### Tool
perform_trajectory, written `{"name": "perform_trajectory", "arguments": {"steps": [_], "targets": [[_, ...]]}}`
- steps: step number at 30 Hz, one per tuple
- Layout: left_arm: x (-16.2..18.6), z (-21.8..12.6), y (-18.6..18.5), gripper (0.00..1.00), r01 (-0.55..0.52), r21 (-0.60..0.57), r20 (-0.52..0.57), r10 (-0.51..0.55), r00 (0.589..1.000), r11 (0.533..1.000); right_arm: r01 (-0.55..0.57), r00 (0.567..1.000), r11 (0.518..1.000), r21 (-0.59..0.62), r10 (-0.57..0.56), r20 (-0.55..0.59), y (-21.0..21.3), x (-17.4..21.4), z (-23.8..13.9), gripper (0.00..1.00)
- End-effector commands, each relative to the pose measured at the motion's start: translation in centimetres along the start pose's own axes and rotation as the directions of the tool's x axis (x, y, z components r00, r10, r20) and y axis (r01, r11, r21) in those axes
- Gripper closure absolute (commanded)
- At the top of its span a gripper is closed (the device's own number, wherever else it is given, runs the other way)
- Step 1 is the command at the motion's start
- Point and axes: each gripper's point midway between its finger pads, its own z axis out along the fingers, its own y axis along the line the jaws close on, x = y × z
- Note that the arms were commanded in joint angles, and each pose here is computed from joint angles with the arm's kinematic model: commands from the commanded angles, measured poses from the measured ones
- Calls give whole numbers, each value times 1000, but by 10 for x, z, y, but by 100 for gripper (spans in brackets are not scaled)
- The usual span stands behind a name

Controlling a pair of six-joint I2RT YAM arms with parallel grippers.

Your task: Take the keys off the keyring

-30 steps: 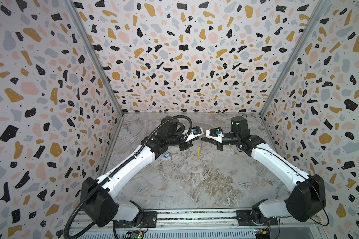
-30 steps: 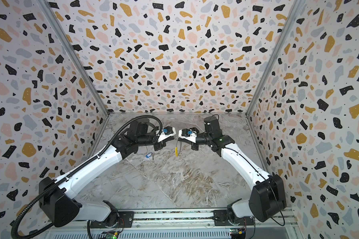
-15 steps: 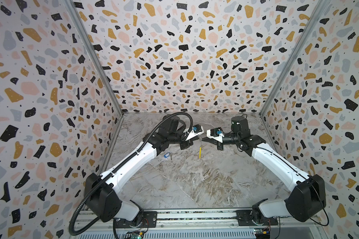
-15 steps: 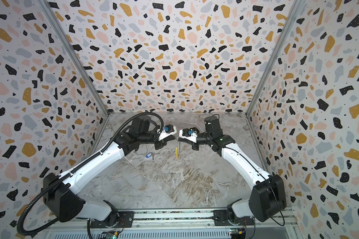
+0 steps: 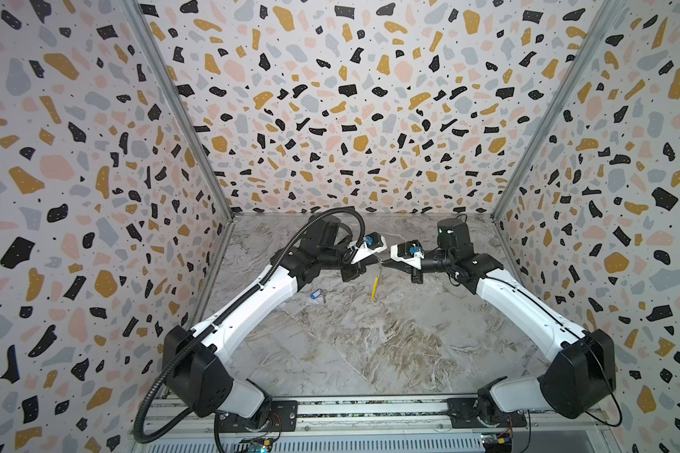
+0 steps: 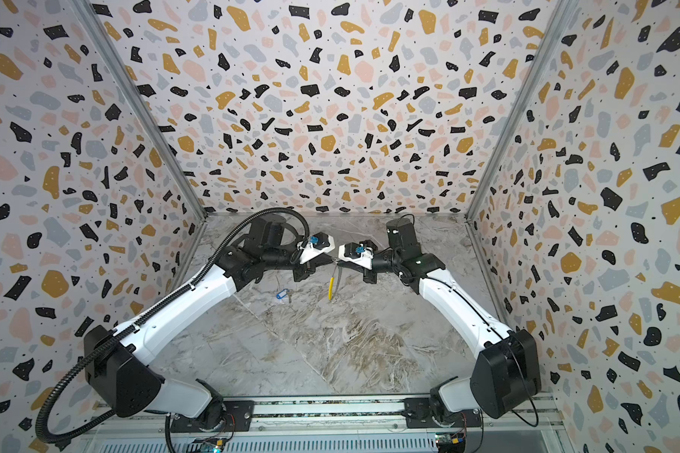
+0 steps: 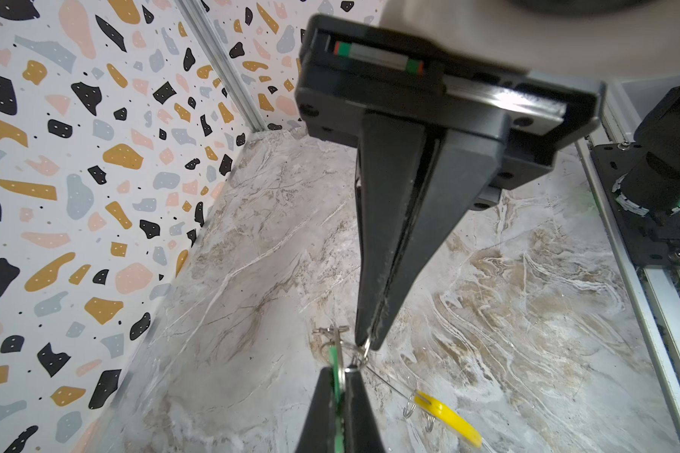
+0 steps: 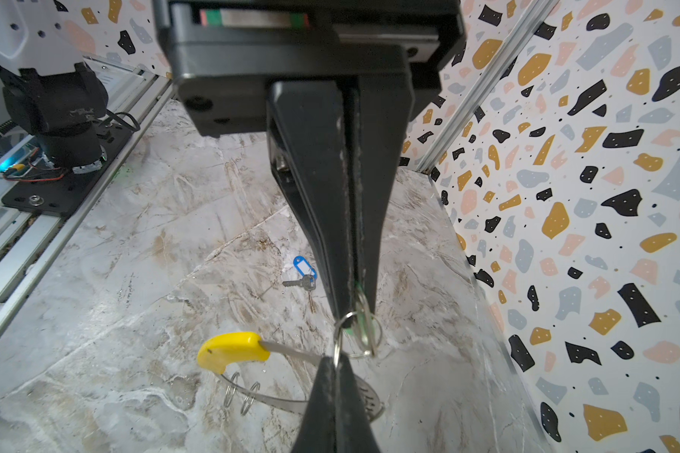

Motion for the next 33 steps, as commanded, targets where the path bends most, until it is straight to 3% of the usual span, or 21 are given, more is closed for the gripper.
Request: {"name": "perform_trajectory", "arguments": {"steps": [1,24,33], "targets": [[-16,-7,17,100,-35,-48,39,36,999,998,28,999,999,-42,-26,41,10,-16,-1,100],[4,-10,24,100,22,-26,11,-22,1000,999,58,986,993,-98,-41,162,24,-34,-14,100],[3,-11,15,100,22,-1,48,-22,999,1000,15,957,999,-43,-2,289,11,-51,-27,100]]}}
